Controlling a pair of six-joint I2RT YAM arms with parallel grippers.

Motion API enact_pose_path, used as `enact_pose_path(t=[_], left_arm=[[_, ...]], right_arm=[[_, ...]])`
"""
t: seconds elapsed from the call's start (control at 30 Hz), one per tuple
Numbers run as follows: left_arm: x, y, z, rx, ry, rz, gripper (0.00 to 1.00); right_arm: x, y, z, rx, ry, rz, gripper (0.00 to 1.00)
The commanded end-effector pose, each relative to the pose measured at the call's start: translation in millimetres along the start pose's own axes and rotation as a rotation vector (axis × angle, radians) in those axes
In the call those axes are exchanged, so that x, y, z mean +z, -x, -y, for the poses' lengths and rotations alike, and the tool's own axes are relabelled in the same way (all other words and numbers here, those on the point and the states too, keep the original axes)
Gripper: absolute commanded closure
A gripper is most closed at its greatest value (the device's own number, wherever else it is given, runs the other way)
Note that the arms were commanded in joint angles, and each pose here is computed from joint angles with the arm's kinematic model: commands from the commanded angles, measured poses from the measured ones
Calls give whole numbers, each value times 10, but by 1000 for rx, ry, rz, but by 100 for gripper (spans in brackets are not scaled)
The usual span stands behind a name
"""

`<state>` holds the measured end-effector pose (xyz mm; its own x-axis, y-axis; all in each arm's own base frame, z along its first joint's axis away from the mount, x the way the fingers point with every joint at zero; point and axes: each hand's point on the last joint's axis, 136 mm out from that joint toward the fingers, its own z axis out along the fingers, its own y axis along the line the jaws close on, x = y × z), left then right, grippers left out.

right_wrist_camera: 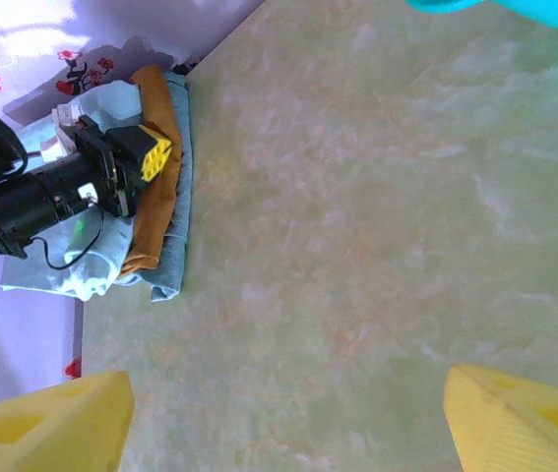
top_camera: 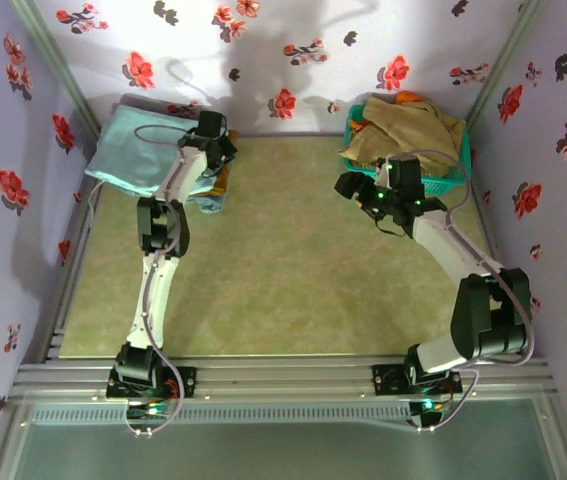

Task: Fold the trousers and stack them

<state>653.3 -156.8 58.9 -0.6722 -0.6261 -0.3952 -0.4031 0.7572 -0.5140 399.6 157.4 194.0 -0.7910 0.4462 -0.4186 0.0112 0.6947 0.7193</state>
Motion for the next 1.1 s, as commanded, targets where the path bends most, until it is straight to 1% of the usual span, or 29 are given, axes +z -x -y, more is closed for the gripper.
enact_pose_path(t=[0.0, 0.1, 0.17, 0.23, 0.3, 0.33, 0.4, 0.47, 0.53, 0.6, 0.63, 0.7, 0.73, 0.77, 0.8, 0.83, 0.87, 0.9, 0.93, 0.97, 1.03, 1.07], left_arm=[[210, 421, -180, -89, -59, 101, 100], [14, 631, 53, -71, -147, 144, 100], [-250, 747, 289, -22, -219, 156, 100], [-527, 753, 538, 32, -304, 136, 100], [-777, 656, 736, 68, -383, 95, 100], [-870, 542, 795, 85, -426, 56, 95], [-1087, 325, 882, 100, -495, 4, 89], [-1312, 20, 889, 121, -541, -35, 80], [-1550, -359, 912, 169, -585, -72, 68], [-1829, -781, 912, 227, -625, -115, 62], [-2005, -1027, 918, 270, -641, -135, 57], [-2411, -1328, 917, 353, -683, -124, 50], [-2652, -1421, 902, 391, -705, -101, 47], [-2927, -1481, 888, 443, -729, -66, 40], [-3138, -1500, 834, 492, -710, -23, 33], [-3350, -1466, 717, 546, -637, 55, 17], [-3561, -1417, 590, 599, -553, 148, 7], [-3738, -1395, 491, 645, -501, 215, 1], [-3917, -1319, 358, 667, -438, 300, 0], [-4063, -1197, 186, 657, -360, 383, 0], [-4242, -945, -275, 584, -157, 507, 0], [-4297, -888, -476, 581, -86, 558, 0]], right_arm=[[-97, -32, 33, -19, -19, 1, 17], [-173, -58, 28, -19, -26, 4, 17], [-271, -85, 14, -30, -36, 13, 17], [-394, -104, -3, -43, -46, 28, 17], [-527, -120, -7, -55, -66, 51, 16], [-599, -122, -20, -62, -71, 62, 16], [-714, -154, -35, -64, -81, 70, 16], [-858, -160, -73, -71, -89, 90, 16], [-1003, -148, -122, -82, -96, 118, 14], [-1165, -122, -163, -98, -110, 158, 13], [-1261, -92, -186, -110, -117, 190, 13], [-1443, -32, -270, -141, -108, 263, 11], [-1561, 14, -315, -159, -106, 315, 1], [-1680, 59, -345, -179, -112, 369, 1], [-1783, 93, -392, -204, -109, 412, 1], [-1882, 120, -441, -230, -105, 455, 1], [-1960, 162, -466, -224, -95, 512, 1], [-1994, 199, -455, -226, -94, 559, 1], [-2039, 240, -426, -231, -102, 620, 1], [-2057, 275, -394, -266, -122, 668, 1], [-2018, 294, -299, -386, -194, 698, 1], [-2011, 320, -159, -389, -264, 717, 1]])
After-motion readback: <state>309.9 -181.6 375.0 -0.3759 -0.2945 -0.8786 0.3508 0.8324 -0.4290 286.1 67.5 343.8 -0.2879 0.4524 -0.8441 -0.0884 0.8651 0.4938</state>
